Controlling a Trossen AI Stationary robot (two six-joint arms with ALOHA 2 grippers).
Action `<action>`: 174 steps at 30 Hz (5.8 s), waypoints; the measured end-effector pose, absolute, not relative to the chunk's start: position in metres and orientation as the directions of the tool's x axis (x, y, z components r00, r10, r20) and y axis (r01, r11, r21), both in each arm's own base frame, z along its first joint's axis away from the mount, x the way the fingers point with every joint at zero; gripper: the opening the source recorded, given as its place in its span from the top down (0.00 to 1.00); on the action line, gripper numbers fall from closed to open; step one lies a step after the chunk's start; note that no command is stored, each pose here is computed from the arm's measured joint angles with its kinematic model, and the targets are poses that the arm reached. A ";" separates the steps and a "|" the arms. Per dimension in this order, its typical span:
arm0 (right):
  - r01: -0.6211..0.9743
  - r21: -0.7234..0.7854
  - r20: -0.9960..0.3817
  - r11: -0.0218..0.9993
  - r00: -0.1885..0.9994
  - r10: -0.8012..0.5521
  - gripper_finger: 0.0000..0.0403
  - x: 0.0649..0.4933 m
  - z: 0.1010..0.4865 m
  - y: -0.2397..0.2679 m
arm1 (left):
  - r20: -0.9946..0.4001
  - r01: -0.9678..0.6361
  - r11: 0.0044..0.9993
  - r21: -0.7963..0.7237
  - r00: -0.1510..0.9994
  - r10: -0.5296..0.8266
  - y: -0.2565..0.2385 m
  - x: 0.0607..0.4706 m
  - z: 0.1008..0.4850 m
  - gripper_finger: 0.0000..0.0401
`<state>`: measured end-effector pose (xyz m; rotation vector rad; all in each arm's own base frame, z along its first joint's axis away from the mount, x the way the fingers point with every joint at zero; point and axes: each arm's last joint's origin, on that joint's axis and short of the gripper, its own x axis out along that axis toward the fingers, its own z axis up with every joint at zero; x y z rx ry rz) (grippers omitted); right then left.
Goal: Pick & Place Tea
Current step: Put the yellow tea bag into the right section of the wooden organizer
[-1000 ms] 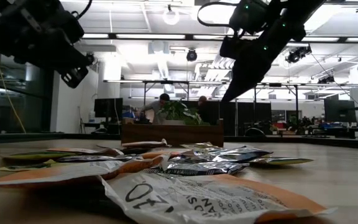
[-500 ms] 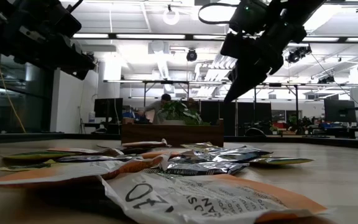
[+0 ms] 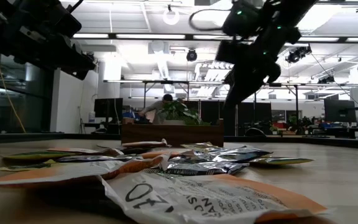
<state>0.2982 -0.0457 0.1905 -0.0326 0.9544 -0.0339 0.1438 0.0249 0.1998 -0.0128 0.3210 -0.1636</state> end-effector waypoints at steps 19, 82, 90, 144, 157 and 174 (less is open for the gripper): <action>-0.195 -0.033 -0.942 0.980 0.333 0.034 0.97 0.372 0.186 -0.039 | -0.313 0.159 0.987 -0.039 0.936 -0.163 0.025 0.144 0.200 1.00; -0.163 0.062 -0.973 0.985 0.212 0.096 0.51 0.412 0.133 -0.036 | -0.312 0.160 0.986 -0.038 0.936 -0.164 0.025 0.144 0.200 1.00; -0.154 0.062 -0.973 0.986 0.212 0.094 0.62 0.413 0.127 -0.036 | -0.312 0.160 0.986 -0.038 0.936 -0.164 0.025 0.144 0.200 1.00; 0.118 -0.652 -0.702 0.749 0.281 -0.655 1.00 0.413 0.185 -0.001 | -0.313 0.160 0.986 -0.039 0.936 -0.164 0.025 0.144 0.200 1.00; 0.107 -0.842 -0.508 0.529 0.177 -0.843 1.00 0.405 0.189 -0.006 | -0.312 0.159 0.987 -0.038 0.936 -0.163 0.025 0.144 0.200 1.00; 0.171 -0.856 -0.481 0.487 0.081 -0.873 1.00 0.389 0.192 -0.026 | -0.313 0.159 0.987 -0.039 0.936 -0.163 0.025 0.144 0.200 1.00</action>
